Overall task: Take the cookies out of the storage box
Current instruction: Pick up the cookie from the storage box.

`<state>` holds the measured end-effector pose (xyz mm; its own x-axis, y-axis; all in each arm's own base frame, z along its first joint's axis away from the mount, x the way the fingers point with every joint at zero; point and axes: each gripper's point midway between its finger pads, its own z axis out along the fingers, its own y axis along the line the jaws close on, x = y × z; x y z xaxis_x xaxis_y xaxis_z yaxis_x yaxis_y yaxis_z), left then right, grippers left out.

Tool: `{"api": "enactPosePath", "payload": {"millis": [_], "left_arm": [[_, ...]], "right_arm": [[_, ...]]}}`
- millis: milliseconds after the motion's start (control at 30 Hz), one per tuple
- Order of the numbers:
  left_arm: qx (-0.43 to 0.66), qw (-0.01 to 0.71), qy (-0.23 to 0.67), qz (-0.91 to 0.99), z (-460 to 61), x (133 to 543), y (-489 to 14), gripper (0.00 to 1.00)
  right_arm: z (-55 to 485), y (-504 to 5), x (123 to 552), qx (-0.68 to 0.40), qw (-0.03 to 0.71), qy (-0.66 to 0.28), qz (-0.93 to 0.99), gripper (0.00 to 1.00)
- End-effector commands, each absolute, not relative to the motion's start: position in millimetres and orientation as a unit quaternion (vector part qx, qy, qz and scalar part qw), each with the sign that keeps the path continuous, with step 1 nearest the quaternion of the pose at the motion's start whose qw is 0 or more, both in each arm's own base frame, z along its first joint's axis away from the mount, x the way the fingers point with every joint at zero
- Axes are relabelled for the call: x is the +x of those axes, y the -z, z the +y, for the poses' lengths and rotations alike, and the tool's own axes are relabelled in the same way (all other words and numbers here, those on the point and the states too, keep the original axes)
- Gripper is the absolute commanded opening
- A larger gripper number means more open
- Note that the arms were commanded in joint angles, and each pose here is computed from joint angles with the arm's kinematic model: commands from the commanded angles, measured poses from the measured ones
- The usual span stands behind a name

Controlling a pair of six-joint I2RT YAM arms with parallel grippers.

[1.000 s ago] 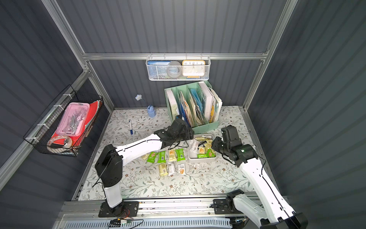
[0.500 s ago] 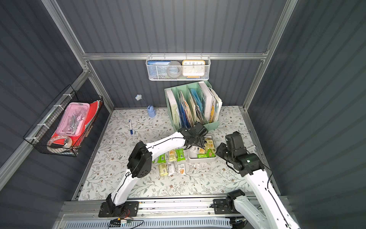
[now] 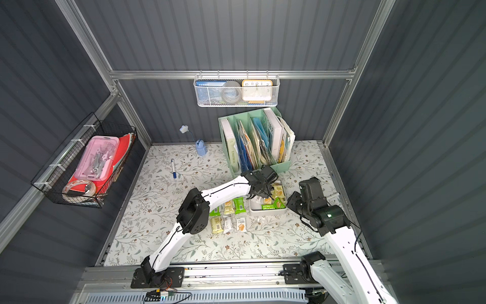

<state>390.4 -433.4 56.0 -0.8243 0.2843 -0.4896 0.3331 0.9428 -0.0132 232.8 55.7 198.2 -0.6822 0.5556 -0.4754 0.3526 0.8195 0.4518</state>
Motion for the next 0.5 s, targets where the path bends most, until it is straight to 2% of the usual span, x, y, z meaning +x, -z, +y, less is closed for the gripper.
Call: {"api": "enactPosePath", "payload": {"millis": [0,233,467], "left_arm": [[0.174,0.233,0.030,0.956,-431,387,-44,0.69],[0.173,0.217,0.011,0.961,-423,384,-31,0.67],[0.170,0.213,0.007,0.962,-423,384,-24,0.57]], "right_arm": [[55,-193,231,0.257,0.302,-0.163,0.903,0.34],[57,-191,234,0.260,0.304,-0.170,0.901,0.34],[58,-191,233,0.258,0.301,-0.171,0.902,0.34]]}}
